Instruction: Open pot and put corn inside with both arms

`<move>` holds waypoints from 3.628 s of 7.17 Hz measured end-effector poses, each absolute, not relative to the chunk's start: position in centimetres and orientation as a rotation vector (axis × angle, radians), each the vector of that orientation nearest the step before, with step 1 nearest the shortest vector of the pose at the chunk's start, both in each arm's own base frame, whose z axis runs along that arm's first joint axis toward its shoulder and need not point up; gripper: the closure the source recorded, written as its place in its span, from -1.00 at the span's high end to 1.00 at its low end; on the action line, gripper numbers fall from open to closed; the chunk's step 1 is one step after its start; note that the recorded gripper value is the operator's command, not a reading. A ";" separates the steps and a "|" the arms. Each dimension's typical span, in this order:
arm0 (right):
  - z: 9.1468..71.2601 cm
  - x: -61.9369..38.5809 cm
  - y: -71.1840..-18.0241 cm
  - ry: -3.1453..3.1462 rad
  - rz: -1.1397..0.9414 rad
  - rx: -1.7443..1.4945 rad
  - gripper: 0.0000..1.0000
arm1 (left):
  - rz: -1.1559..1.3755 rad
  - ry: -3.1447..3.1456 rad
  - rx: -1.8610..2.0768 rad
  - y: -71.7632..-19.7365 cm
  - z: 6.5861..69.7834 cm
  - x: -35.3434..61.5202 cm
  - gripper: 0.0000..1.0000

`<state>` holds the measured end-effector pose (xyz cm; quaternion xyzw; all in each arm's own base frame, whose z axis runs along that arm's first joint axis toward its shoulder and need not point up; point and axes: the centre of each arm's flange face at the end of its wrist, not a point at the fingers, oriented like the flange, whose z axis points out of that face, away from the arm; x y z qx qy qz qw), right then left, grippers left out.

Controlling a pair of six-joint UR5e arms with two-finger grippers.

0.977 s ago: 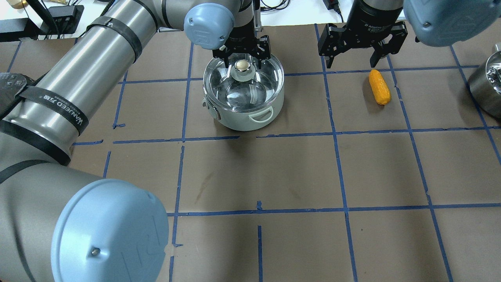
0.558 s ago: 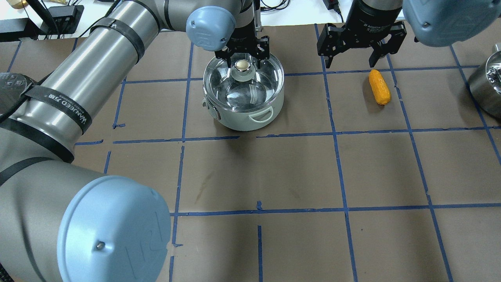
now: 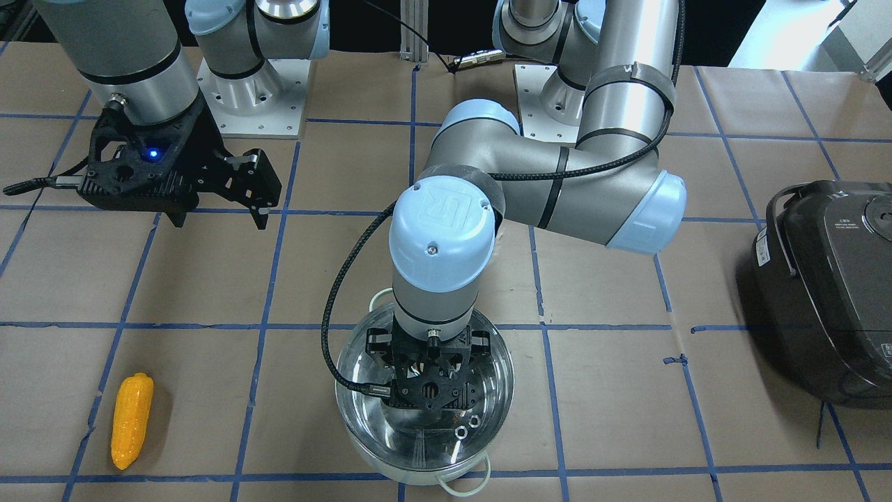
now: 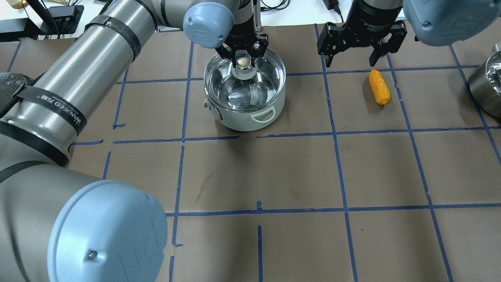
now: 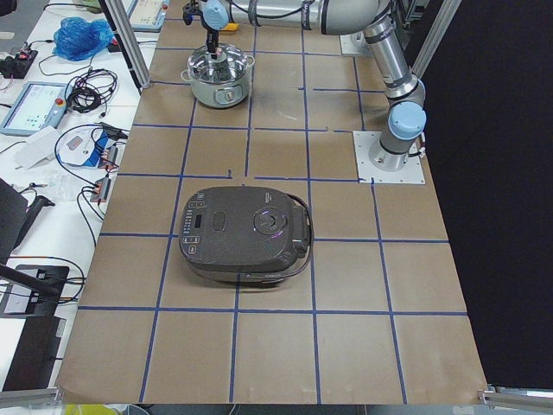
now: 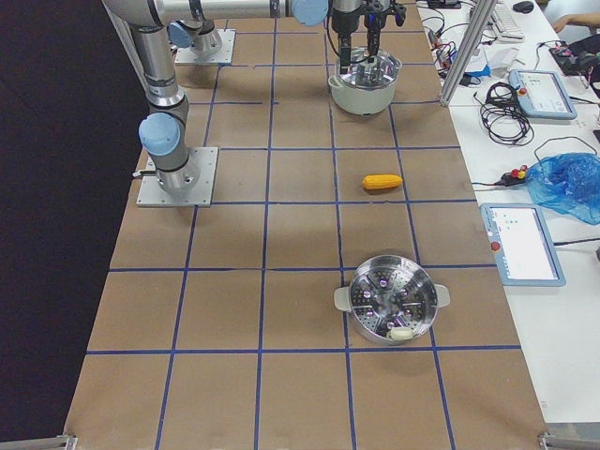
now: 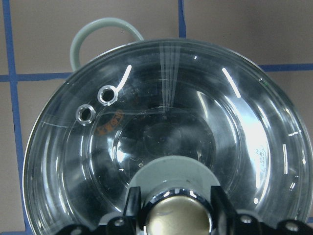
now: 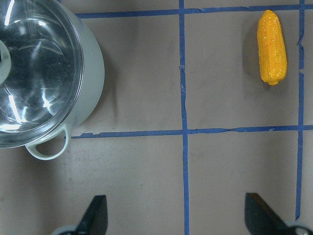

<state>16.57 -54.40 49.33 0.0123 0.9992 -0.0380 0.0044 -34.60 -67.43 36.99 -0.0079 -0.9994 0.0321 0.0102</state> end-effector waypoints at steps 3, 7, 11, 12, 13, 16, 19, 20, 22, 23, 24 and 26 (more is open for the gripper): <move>49.2 16.5 -54.4 3.130 -0.114 0.040 1.00 | 0.104 -3.119 0.013 -65.5 45.7 -29.2 -1.00; 49.2 16.5 -54.4 3.130 -0.111 0.040 1.00 | 0.074 -3.133 0.031 -68.2 47.6 -14.4 -1.00; 49.1 16.5 -54.4 3.131 -0.109 0.040 1.00 | 0.041 -3.146 0.057 -70.4 41.0 -8.6 -1.00; 49.2 16.5 -54.4 3.130 -0.109 0.041 1.00 | 0.050 -3.147 0.059 -70.4 39.7 -8.1 -1.00; 49.2 16.4 -54.4 3.130 -0.108 0.040 1.00 | 0.052 -3.147 0.060 -70.4 39.1 -7.9 -1.00; 49.8 15.8 -54.9 3.134 -0.136 0.057 1.00 | 0.052 -3.146 0.058 -70.5 38.7 -7.9 -1.00; 47.6 7.1 -59.9 3.150 -0.075 0.135 1.00 | 0.055 -3.146 0.058 -70.5 38.8 -7.9 -1.00; 45.4 3.9 -61.3 3.153 -0.021 0.096 1.00 | 0.056 -3.146 0.057 -70.5 38.8 -7.8 -1.00; 40.4 -2.2 -64.0 3.163 0.057 0.060 0.99 | 0.047 -3.147 0.056 -70.6 38.4 -7.8 -1.00; 37.0 -4.8 -65.5 3.165 0.088 0.072 0.98 | 0.043 -3.145 0.052 -70.8 37.8 -7.8 -1.00; 34.3 -6.4 -67.0 3.170 0.069 0.076 0.98 | 0.046 -3.145 0.043 -71.1 37.3 -7.8 -1.00; 27.1 -7.0 -71.2 3.188 -0.056 0.022 0.98 | 0.032 -3.146 0.028 -71.4 36.3 -7.7 -1.00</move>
